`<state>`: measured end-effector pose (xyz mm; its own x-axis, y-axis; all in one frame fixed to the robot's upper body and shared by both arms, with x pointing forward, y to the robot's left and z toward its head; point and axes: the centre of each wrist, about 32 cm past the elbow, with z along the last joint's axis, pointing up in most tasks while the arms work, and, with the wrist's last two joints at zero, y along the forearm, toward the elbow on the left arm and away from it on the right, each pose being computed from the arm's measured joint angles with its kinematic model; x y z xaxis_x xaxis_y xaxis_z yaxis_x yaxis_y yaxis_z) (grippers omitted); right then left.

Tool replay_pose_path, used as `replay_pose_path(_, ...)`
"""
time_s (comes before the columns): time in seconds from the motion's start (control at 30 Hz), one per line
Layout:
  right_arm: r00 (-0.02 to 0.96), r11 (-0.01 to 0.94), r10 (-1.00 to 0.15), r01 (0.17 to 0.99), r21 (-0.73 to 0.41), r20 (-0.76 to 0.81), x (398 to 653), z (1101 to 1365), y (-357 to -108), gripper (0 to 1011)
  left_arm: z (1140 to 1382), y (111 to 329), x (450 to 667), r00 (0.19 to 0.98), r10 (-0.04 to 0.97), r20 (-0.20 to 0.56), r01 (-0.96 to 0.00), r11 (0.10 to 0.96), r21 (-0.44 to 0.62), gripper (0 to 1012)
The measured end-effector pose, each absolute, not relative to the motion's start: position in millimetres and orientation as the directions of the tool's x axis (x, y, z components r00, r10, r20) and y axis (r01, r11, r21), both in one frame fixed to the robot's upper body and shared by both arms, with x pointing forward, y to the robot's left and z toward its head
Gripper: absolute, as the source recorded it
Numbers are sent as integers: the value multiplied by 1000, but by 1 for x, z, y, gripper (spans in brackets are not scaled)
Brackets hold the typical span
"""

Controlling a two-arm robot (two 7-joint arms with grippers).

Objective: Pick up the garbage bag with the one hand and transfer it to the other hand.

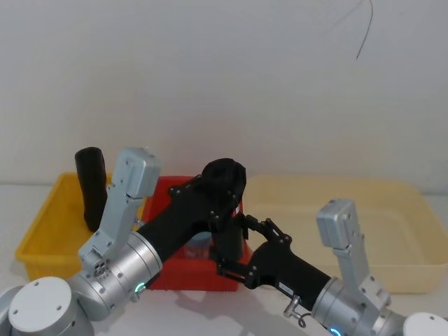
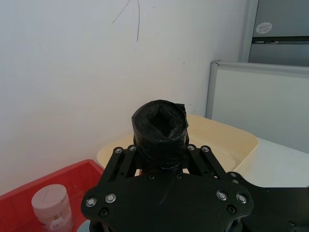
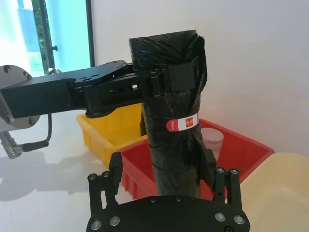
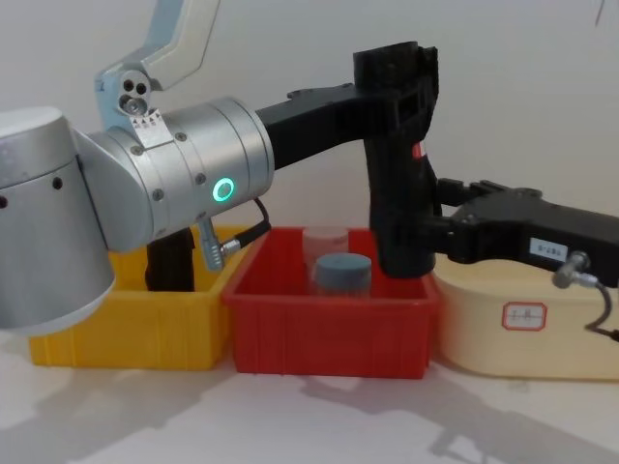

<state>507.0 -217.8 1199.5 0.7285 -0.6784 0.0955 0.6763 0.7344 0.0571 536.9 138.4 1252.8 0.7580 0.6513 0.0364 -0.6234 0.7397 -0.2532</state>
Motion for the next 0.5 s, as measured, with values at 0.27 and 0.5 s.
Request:
replay_pose_path(0.27,741,747,-665,662,66,88,520,1196,-213,1001,1253,138,537,758,651,37,-624,740,-253,374)
replay_pose_path(0.5,746,750,-661,657,70,82,529,1192,-210,1001,1253,138,537,758,651,37,-623,740,-253,374)
